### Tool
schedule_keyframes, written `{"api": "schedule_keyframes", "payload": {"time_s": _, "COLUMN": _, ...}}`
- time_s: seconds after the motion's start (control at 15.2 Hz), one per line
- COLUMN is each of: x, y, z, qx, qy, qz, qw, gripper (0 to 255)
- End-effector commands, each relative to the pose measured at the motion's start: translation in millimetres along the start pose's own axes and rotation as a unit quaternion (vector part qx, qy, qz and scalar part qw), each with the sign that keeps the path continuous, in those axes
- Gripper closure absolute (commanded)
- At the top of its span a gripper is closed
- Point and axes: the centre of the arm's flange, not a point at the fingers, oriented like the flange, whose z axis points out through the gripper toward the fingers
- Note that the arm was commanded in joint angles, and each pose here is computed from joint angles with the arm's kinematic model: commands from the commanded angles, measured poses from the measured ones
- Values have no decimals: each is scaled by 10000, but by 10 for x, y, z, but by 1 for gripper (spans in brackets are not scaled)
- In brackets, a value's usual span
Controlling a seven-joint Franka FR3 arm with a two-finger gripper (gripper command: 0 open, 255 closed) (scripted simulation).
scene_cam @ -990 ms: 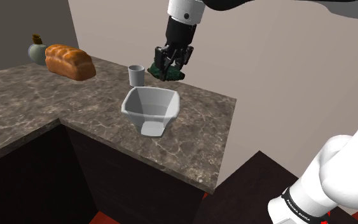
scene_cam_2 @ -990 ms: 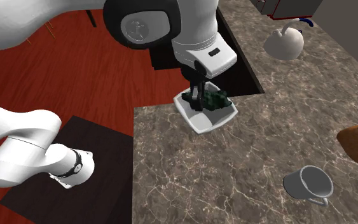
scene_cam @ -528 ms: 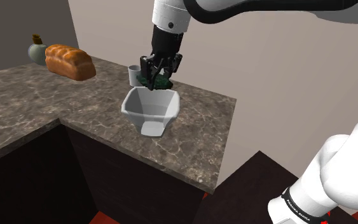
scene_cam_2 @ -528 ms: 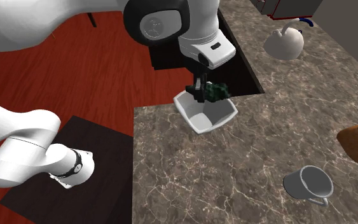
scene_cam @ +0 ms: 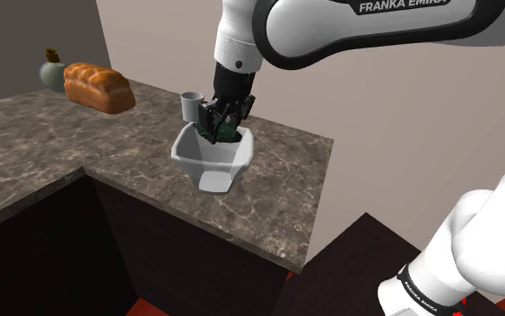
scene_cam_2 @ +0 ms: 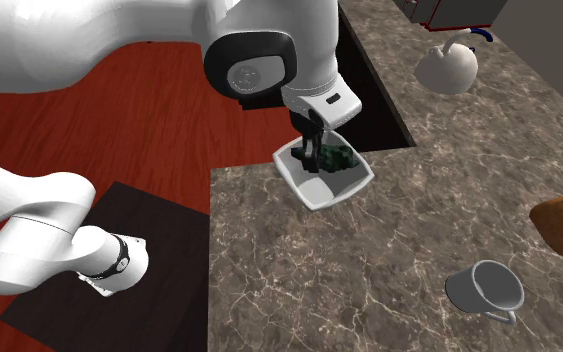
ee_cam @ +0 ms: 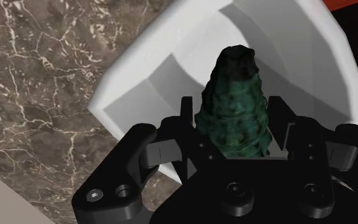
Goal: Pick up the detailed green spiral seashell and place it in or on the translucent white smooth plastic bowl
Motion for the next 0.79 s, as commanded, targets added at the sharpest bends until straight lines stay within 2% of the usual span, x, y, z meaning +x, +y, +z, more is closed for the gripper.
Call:
{"api": "schedule_keyframes", "payload": {"time_s": 0.0, "x": -6, "y": 0, "z": 32, "qx": 2, "qy": 5, "qz": 0, "qw": 10000, "gripper": 255}}
{"api": "schedule_keyframes", "payload": {"time_s": 0.4, "x": -6, "y": 0, "z": 32, "qx": 2, "qy": 5, "qz": 0, "qw": 10000, "gripper": 255}}
{"api": "schedule_keyframes", "payload": {"time_s": 0.46, "x": -6, "y": 0, "z": 31, "qx": 2, "qy": 5, "qz": 0, "qw": 10000, "gripper": 0}}
{"api": "schedule_keyframes", "payload": {"time_s": 0.73, "x": -6, "y": 0, "z": 31, "qx": 2, "qy": 5, "qz": 0, "qw": 10000, "gripper": 0}}
